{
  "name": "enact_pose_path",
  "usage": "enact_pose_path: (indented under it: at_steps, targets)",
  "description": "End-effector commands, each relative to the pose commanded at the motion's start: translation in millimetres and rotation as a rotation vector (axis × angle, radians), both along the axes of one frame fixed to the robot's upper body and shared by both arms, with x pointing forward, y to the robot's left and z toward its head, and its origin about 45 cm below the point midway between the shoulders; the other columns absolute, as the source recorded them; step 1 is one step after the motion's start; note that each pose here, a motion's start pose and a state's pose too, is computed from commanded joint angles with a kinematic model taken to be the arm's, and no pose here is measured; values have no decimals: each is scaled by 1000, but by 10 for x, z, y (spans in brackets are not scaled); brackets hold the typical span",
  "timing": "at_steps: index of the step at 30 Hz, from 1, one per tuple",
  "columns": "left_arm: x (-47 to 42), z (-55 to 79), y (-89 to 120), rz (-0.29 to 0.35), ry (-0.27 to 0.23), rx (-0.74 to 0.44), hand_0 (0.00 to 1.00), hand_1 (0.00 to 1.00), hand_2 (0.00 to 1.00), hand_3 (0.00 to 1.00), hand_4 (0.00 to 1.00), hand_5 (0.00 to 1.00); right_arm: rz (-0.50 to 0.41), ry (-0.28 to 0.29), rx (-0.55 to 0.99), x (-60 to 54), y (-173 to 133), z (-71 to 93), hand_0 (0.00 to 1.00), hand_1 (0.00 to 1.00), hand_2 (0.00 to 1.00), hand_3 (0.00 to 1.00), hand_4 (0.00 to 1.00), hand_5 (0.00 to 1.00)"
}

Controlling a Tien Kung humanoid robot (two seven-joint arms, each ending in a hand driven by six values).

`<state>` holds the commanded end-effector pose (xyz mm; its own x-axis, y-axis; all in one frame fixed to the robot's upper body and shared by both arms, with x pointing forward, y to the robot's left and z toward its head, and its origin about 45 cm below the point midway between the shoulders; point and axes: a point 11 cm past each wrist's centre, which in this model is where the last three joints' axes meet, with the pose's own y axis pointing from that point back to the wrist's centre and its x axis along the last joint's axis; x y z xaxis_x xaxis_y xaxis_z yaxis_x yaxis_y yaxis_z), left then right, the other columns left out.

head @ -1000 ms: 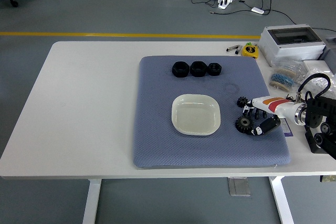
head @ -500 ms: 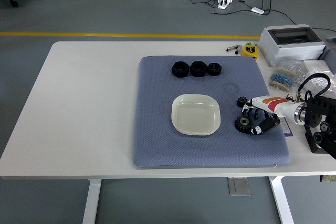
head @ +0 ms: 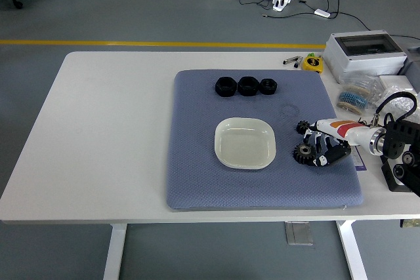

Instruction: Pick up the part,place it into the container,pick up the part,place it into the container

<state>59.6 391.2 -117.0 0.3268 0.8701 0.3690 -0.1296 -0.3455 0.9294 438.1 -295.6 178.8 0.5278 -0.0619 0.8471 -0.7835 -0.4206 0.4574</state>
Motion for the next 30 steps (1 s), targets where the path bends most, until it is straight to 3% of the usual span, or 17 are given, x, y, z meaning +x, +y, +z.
enact_pose_path:
  at_steps: [16, 23, 30]
  targets:
    - [-10, 2, 14, 0, 2, 2, 714, 728, 755, 669, 694, 665, -33, -49, 56, 82, -72, 243, 2, 145, 282, 480, 809, 377]
    - [-23, 1, 15, 1, 4, 2, 714, 727, 755, 669, 693, 667, -7, -75, 135, 100, 141, 371, 2, 138, 272, 486, 786, 373]
    - [-25, 2, 22, 1, 5, 3, 714, 727, 753, 667, 692, 667, 75, -102, 186, 83, 558, 460, 2, 135, 270, 489, 783, 374]
